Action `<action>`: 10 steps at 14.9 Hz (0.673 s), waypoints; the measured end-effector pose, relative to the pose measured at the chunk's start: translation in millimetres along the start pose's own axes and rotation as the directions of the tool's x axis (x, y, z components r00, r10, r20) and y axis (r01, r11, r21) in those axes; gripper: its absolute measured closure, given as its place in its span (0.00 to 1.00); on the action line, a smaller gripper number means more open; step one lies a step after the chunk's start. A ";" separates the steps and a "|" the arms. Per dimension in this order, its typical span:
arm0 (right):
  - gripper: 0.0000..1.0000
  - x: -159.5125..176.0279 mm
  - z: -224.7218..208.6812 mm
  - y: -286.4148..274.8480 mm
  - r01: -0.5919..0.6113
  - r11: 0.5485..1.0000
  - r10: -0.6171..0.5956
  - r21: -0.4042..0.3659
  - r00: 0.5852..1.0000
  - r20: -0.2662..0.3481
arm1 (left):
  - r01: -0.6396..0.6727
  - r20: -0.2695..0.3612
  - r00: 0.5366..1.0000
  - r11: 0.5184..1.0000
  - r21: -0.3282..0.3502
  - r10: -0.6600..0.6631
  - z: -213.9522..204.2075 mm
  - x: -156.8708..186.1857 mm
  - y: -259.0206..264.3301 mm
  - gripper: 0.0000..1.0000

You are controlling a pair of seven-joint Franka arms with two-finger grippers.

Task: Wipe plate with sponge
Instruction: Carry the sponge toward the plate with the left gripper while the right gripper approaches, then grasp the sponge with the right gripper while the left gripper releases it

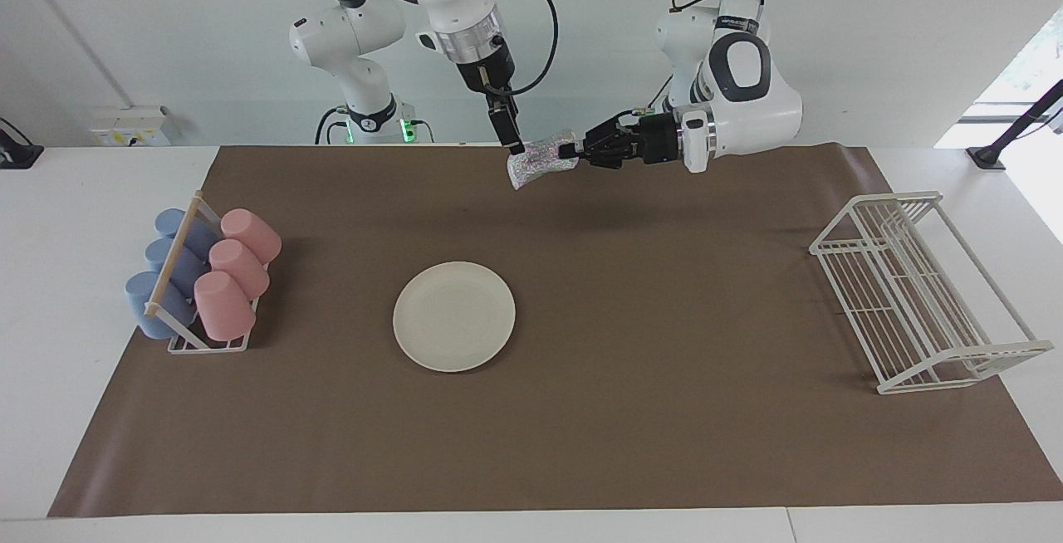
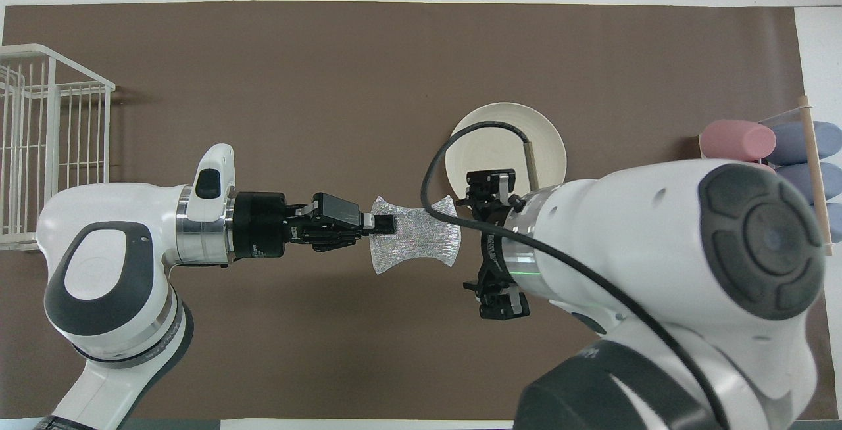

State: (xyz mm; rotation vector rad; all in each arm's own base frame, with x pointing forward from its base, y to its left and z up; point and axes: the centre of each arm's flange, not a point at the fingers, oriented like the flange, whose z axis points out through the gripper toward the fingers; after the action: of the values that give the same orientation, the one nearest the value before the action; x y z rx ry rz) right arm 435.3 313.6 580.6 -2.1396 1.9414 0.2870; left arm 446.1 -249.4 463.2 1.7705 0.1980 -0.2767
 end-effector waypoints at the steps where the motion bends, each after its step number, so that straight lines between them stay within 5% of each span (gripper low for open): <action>1: 0.00 -0.9 1.1 1.7 0.003 1.000 -0.003 0.016 1.000 0.006 | -0.001 0.000 1.000 1.000 0.000 0.001 -0.3 -1.0 -0.6 0.96; 10: 0.00 0.2 18.1 -3.9 -0.005 0.993 0.000 0.120 0.999 0.046 | -0.005 0.020 1.000 1.000 -0.008 0.005 -1.0 -5.9 1.6 0.96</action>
State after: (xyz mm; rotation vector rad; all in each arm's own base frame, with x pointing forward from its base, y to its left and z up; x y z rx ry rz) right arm 439.5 319.3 563.5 -2.0370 1.8859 0.2123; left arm 441.0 -248.7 466.6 1.7593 0.1803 -0.2896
